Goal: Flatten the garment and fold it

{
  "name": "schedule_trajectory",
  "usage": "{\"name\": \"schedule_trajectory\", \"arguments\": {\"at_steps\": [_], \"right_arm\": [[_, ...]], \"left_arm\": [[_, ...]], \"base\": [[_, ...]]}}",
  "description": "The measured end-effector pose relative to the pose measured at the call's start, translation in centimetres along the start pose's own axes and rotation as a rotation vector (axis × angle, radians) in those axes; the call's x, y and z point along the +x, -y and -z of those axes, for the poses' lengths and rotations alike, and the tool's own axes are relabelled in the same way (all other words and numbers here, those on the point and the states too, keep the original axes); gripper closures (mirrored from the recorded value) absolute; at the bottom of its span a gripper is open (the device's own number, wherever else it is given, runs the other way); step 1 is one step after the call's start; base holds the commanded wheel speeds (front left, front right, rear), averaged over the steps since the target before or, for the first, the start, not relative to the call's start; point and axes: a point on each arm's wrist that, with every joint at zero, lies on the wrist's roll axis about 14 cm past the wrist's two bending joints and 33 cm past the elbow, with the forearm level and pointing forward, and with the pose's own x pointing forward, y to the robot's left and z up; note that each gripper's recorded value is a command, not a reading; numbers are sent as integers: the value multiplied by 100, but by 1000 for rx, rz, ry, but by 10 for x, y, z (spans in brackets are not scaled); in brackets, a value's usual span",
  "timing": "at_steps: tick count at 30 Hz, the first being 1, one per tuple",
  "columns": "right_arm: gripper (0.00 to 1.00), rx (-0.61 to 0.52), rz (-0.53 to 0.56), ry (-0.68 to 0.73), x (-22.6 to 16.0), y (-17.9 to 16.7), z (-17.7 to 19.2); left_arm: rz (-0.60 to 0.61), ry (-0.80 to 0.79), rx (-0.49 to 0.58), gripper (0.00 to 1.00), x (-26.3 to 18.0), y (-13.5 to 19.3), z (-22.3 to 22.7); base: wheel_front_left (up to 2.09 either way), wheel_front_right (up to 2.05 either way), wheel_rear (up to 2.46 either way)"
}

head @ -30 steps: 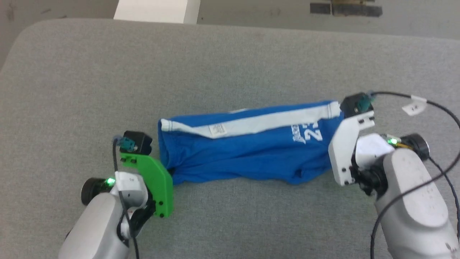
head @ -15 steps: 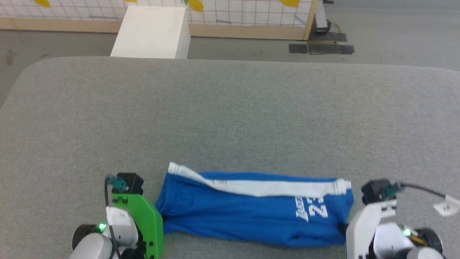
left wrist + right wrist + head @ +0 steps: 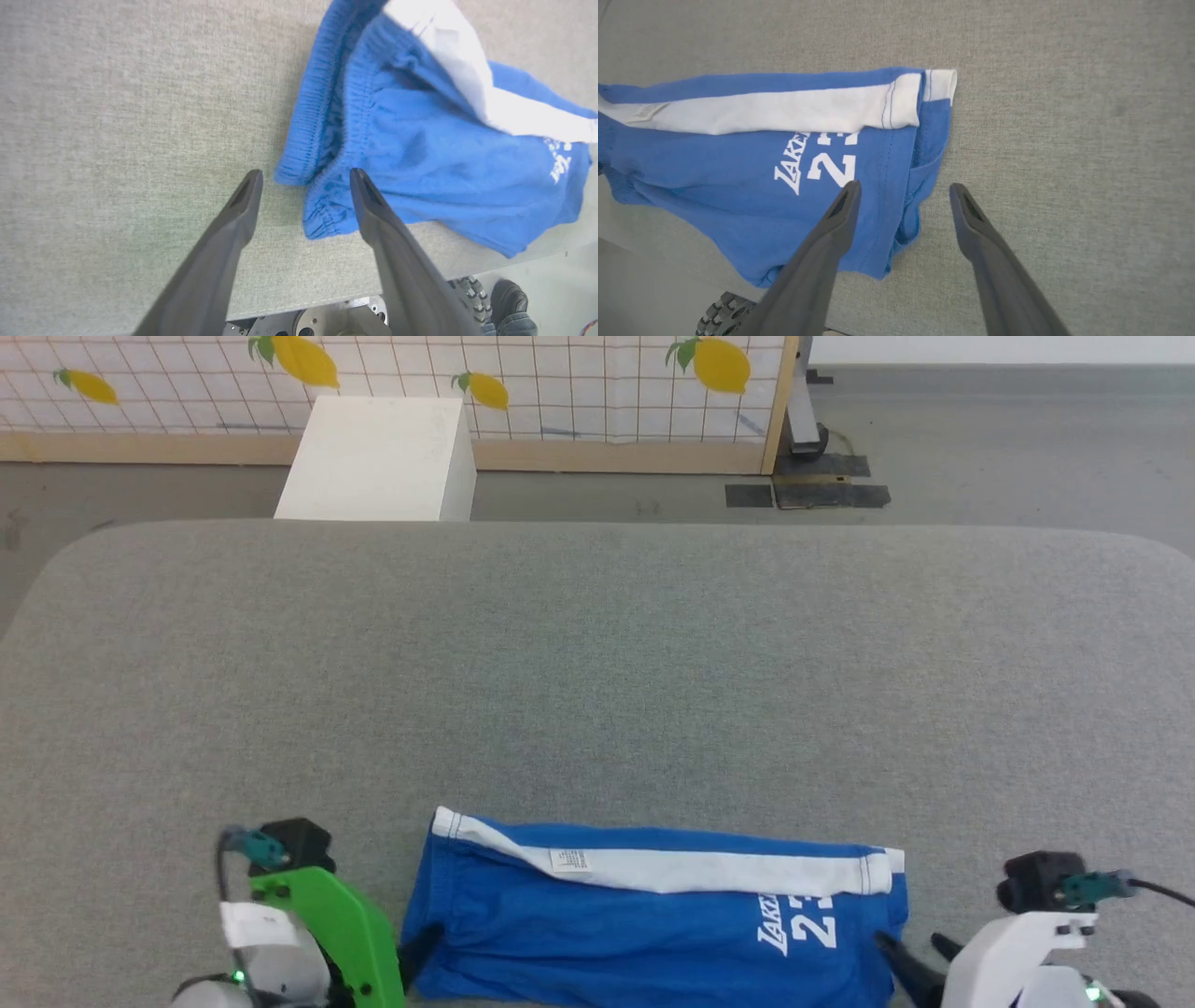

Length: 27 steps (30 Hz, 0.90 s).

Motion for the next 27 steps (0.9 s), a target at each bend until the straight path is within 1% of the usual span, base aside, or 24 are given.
{"name": "schedule_trajectory", "arguments": {"at_steps": [2,4,6,8,9,10,12,15,17,20,22,27], "right_arm": [[0,18,1,38,-5,3,-10],[0,25,9,63,-11,7,-18],[0,3,32,61,-13,10,-24],[0,0,39,52,-13,12,-28],[0,-3,43,40,-11,13,-28],[0,-10,52,6,-7,14,-26],[0,-9,57,-24,-1,16,-23],[0,-18,55,-81,8,14,-14],[0,-25,42,-125,14,10,-4],[0,-39,15,-181,22,1,10],[0,-53,-12,-208,27,-9,16],[0,-85,-55,-211,37,-24,16]], "left_arm": [[24,53,-41,0,-8,3,-14],[36,154,-78,0,-19,4,-36],[12,307,-89,0,-33,-5,-68],[-40,467,-76,0,-47,-18,-95],[-61,535,-58,0,-53,-24,-105],[-94,658,-11,0,-61,-31,-122],[-109,786,59,0,-69,-32,-137],[-120,934,147,0,-79,-31,-150],[-129,995,185,0,-81,-31,-151],[-137,1042,193,0,-78,-34,-148],[-143,1040,191,0,-73,-36,-144],[-155,1019,173,0,-64,-42,-137]], "base": [[0,0,0],[0,0,0],[0,0,0],[0,0,0],[0,0,0],[0,0,0],[0,0,0],[0,0,0],[0,0,0],[0,0,0],[0,0,0],[0,0,0]]}}
